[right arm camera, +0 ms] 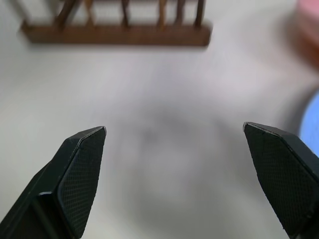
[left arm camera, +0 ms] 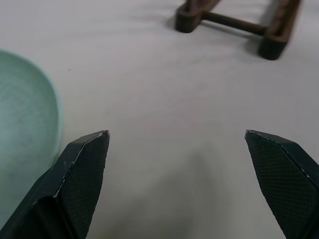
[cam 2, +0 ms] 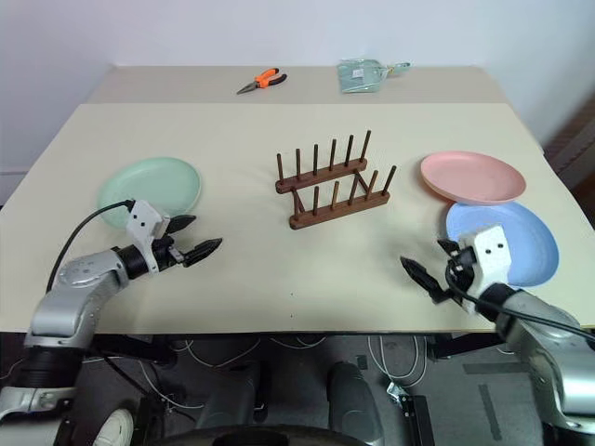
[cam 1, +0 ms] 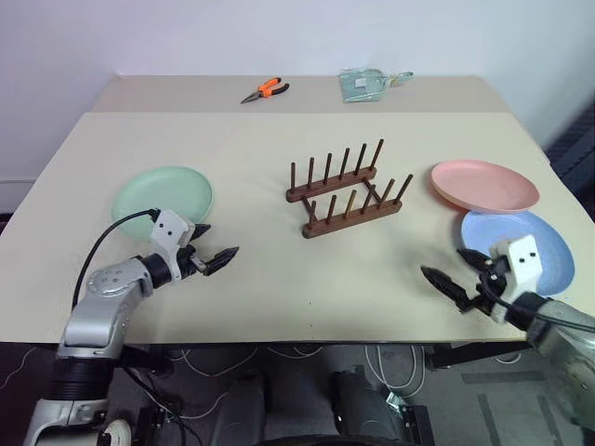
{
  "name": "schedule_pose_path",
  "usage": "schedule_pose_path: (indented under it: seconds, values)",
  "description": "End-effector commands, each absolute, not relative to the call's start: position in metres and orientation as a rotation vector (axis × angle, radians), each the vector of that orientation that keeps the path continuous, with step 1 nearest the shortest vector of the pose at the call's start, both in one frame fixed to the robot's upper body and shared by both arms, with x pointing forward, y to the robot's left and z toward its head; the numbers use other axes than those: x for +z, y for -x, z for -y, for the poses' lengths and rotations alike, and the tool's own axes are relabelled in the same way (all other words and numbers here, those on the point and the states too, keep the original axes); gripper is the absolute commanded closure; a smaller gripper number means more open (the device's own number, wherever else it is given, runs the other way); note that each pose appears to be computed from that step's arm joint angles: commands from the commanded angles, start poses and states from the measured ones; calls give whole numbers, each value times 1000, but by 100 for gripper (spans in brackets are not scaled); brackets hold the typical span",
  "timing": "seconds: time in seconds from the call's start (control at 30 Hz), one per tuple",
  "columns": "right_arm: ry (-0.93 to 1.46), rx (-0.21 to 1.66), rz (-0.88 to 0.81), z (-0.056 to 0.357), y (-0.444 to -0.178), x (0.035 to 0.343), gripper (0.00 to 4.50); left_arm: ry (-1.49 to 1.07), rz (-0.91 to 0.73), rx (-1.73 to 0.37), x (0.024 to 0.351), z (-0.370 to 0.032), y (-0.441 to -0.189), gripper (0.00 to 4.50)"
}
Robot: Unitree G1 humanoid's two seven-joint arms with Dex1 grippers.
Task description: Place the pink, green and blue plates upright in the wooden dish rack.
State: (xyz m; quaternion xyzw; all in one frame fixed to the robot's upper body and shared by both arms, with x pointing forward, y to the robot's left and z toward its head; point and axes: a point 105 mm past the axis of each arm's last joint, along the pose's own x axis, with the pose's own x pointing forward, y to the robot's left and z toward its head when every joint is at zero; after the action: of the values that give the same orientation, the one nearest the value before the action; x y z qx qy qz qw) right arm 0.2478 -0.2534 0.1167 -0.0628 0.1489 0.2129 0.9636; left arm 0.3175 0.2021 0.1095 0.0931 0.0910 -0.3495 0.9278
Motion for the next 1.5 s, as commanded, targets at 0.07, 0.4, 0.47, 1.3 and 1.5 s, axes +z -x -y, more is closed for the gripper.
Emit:
schedule_pose_path:
  seconds: [0.07, 0.4, 0.47, 1.3, 1.5]
  values:
    - [194, 444, -226, 247, -251, 134, 0, -211, -185, -790, 116, -198, -315, 3]
    - [154, 444, -200, 230, -249, 133, 0, -197, -250, -983, 104, -150, -325, 3]
    - [164, 459, -193, 220, -247, 132, 0, -234, -242, -1036, 100, -132, -331, 3]
    - [165, 354, -115, 187, -244, 129, 0, -295, -206, -1163, 80, -31, -386, 378]
    - [179, 365, -165, 200, -238, 122, 0, -394, -96, -1345, 95, -39, -367, 378]
